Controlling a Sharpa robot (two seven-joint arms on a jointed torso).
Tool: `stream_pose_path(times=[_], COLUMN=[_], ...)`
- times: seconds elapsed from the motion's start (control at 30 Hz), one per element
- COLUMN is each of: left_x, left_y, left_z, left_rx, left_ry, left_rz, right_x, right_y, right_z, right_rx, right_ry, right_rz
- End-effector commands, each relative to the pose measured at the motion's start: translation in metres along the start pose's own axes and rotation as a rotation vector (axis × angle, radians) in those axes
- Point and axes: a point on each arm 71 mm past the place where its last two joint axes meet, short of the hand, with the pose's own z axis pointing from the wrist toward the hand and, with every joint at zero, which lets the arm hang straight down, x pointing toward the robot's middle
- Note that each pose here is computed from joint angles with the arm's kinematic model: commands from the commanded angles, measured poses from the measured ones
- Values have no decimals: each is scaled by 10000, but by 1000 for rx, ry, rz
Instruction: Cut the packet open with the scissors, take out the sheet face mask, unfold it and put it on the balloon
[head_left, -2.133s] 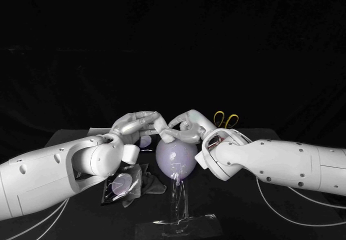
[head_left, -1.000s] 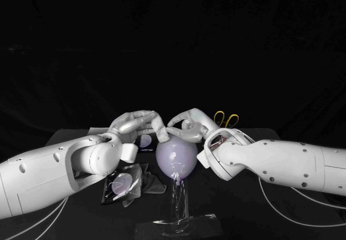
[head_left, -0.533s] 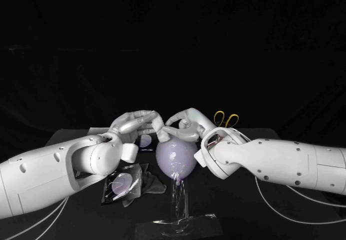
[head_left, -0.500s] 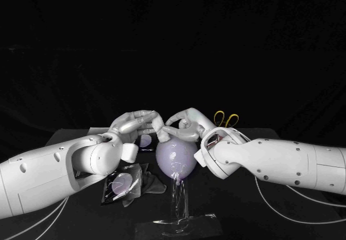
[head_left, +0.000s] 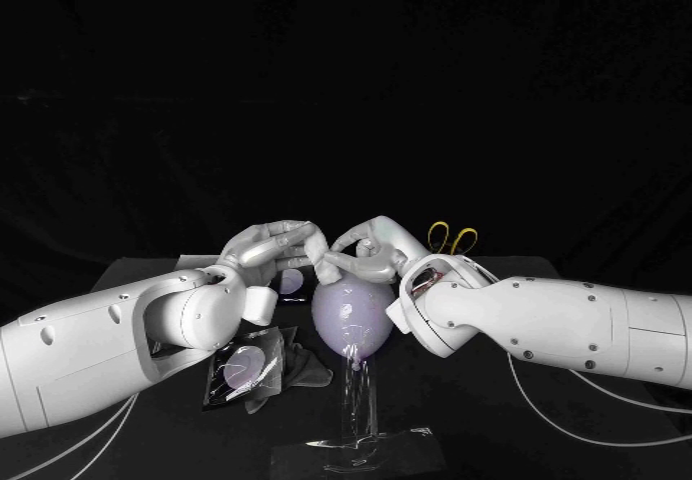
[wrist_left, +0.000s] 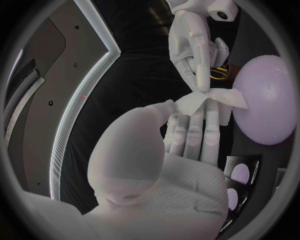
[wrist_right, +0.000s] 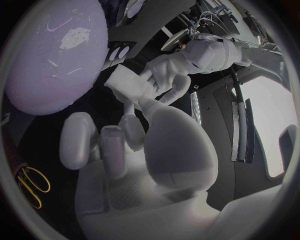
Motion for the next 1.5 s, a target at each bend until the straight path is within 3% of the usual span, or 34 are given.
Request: stream_pose_path(times=[0.03,0.57,0.87,1.5], left_x=[40,62,54,-47], left_y=[-15,-13,-14,-33], left_z=[5,13,13,16], left_rx=[13,17,17,25], left_ry=[22,29,26,-6], left_rz=[-11,-13,-12,-2], right_x=[11,14,-11,-98], right_y=[18,5,16,-36], right_z=[7,23,13,-38], right_rx=[-16,-8,-27,-28], right_ry=[6,8,-22,-42], right_rz=[-13,-17,-13,-13])
